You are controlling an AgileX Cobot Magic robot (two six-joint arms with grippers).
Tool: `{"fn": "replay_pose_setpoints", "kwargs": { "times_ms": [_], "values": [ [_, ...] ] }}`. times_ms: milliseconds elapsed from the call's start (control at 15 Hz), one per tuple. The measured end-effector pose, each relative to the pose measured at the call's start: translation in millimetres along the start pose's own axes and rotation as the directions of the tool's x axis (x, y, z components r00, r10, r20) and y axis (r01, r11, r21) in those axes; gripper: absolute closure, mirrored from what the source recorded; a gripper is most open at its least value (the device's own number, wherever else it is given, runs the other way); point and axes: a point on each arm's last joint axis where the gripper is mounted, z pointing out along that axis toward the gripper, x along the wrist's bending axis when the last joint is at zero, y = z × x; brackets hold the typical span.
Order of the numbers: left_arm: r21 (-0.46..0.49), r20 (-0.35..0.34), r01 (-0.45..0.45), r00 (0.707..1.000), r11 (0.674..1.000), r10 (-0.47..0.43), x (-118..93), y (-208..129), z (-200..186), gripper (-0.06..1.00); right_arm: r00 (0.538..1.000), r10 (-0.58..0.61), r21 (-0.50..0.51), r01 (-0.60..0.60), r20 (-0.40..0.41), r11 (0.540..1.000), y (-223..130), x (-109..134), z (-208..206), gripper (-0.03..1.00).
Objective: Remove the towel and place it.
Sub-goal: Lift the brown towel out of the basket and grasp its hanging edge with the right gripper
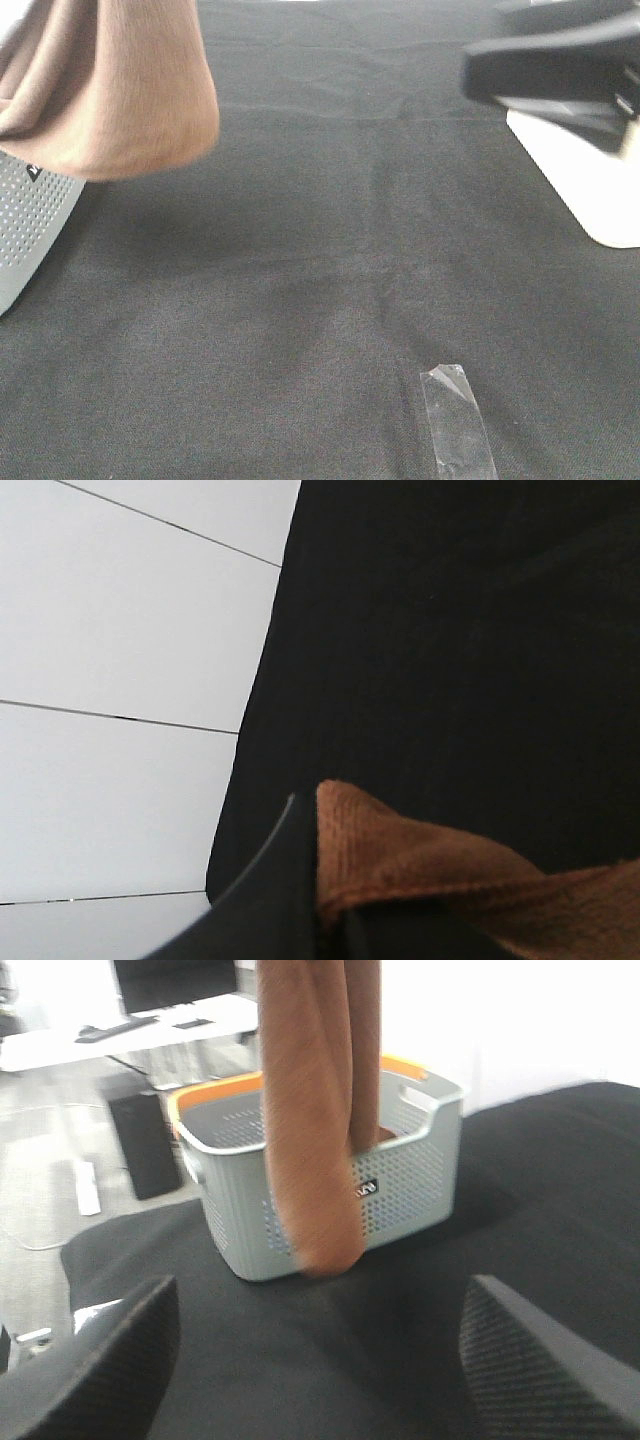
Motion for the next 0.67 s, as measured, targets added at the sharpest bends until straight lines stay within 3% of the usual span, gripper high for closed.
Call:
{"fn": "replay_pose_setpoints", "kwargs": {
  "times_ms": [267, 467, 667],
  "values": [
    [-0.020, 0.018, -0.010, 1.000, 1.000, 0.010, -6, 7, 0, 0.94, 0.992, 0.042, -0.005, -0.043, -0.120, 0.999, -25, -38, 64, 0.25],
    [-0.022, 0.021, -0.008, 1.000, 1.000, 0.008, -6, 8, 0, 0.94, 0.975, 0.061, 0.052, -0.051, -0.214, 0.997, -40, -47, 120, 0.20],
    [-0.024, 0.023, -0.006, 1.000, 1.000, 0.006, -7, 8, 0, 0.94, 0.961, 0.043, 0.072, -0.025, -0.273, 0.997, -42, -44, 146, 0.19]
  ]
}}
